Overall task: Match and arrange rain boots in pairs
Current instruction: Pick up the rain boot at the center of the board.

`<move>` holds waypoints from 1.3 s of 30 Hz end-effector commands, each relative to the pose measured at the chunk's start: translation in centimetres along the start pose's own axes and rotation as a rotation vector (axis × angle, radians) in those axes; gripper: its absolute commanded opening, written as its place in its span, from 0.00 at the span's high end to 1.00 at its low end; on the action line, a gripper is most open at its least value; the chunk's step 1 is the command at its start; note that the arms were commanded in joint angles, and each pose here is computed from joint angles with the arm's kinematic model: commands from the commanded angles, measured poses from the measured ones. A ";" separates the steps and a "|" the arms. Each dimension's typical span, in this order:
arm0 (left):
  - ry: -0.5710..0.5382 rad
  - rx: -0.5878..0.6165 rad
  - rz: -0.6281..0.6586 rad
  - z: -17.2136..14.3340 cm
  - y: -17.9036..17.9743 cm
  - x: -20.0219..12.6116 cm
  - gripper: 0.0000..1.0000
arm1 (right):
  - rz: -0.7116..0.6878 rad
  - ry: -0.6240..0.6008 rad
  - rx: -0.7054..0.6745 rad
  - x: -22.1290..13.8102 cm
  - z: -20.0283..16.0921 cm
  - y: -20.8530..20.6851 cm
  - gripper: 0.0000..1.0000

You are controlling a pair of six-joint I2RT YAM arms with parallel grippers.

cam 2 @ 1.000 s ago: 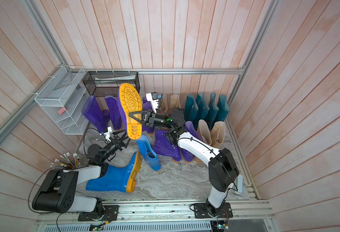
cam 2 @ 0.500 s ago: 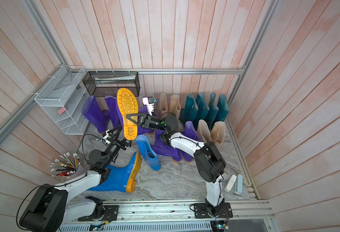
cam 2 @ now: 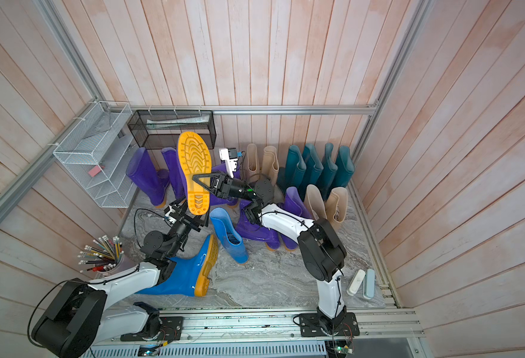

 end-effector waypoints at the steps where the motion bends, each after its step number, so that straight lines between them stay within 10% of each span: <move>1: -0.006 -0.006 -0.052 -0.1 -1.0 0.8 0.04 | 0.101 -0.053 -0.078 0.3 0.0 2.9 1.00; 13: -0.016 -0.008 -0.149 0.3 -1.6 0.6 1.00 | 0.072 -0.054 -0.033 -1.5 -2.3 2.5 1.00; 19: -0.041 0.070 -0.154 0.5 -2.6 -0.1 1.00 | 0.007 -0.056 0.014 -3.3 -2.7 1.3 0.94; 27: -0.095 0.211 -0.143 2.9 -6.0 -1.4 1.00 | -0.151 -0.010 0.042 -5.8 -2.4 0.4 0.02; 39: -0.142 0.387 -0.378 3.4 -18.7 -2.2 1.00 | -0.376 -0.012 -0.109 -9.6 1.3 3.1 0.02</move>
Point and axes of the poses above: each gripper's point midway between its finger pads, its own x axis out along the fingers, its own y axis along the line the jaws close on, z = x × y, the point moved 5 cm from there along -x, back along the fingers, and after that the axes turned 1 degree about -x, right-handed, at the moved point
